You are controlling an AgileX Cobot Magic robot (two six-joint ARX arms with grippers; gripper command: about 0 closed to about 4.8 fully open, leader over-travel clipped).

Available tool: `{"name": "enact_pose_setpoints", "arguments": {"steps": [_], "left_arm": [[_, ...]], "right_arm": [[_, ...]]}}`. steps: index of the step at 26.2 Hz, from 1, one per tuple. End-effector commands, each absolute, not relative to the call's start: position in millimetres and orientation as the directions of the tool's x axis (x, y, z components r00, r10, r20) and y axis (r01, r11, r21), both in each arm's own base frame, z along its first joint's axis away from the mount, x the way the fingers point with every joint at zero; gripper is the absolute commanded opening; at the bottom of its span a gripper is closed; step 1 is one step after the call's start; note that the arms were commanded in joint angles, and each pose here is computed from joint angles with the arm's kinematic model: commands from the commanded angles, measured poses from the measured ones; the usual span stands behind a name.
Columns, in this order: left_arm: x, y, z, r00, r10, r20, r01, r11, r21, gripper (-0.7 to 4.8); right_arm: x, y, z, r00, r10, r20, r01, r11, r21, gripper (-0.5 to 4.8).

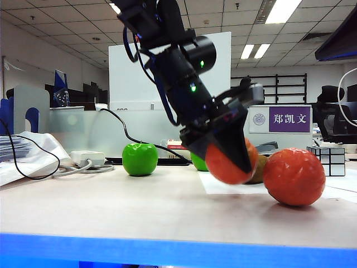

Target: Put the same fruits together.

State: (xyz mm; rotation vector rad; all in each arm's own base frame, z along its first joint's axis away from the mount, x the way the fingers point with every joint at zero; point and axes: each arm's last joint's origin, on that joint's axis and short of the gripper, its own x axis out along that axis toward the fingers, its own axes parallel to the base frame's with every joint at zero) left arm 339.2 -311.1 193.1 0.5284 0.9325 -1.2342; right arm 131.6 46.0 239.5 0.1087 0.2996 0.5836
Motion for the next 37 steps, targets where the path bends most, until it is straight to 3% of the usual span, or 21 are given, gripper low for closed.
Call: {"name": "enact_pose_setpoints", "arguments": {"steps": [1, 8, 11, 12, 14, 15, 29, 37], "left_arm": [[339.2, -314.0, 185.2, 0.032, -0.551, -0.834, 0.944, 0.291, -0.156, -0.06], [340.0, -315.2, 180.8, 0.024, -0.553, -0.833, 0.943, 0.289, -0.165, -0.01], [340.0, -315.7, 181.2, 0.017, -0.563, -0.827, 0.943, 0.283, -0.173, 2.89], [339.9, -315.7, 181.1, 0.016, -0.563, -0.827, 0.944, 0.282, -0.173, 3.17], [339.7, -315.5, 181.1, 0.012, -0.563, -0.826, 0.943, 0.280, -0.177, 4.54], [340.0, -315.6, 181.1, 0.018, -0.561, -0.827, 0.944, 0.283, -0.171, 4.79], [340.4, -314.9, 184.7, 0.038, -0.557, -0.829, 0.939, 0.304, -0.162, 4.79], [337.4, -312.4, 214.0, 0.080, -0.612, -0.787, 0.954, 0.276, -0.118, 4.79]], "right_arm": [[131.1, 46.1, 243.5, 0.797, 0.562, -0.222, -0.534, 0.827, 0.174, 0.22], [131.2, 46.1, 243.5, 0.797, 0.561, -0.222, -0.534, 0.827, 0.174, 0.22], [131.2, 46.1, 243.5, 0.797, 0.561, -0.222, -0.534, 0.827, 0.174, 0.22], [131.2, 46.1, 243.5, 0.797, 0.561, -0.222, -0.534, 0.827, 0.174, 0.22], [131.2, 46.1, 243.5, 0.797, 0.561, -0.222, -0.534, 0.827, 0.174, 0.22], [131.2, 46.1, 243.5, 0.797, 0.561, -0.222, -0.534, 0.827, 0.174, 0.22], [131.2, 46.0, 243.4, 0.797, 0.560, -0.224, -0.533, 0.828, 0.175, 0.22], [131.1, 46.0, 242.8, 0.796, 0.560, -0.230, -0.532, 0.828, 0.176, 0.22]]}}
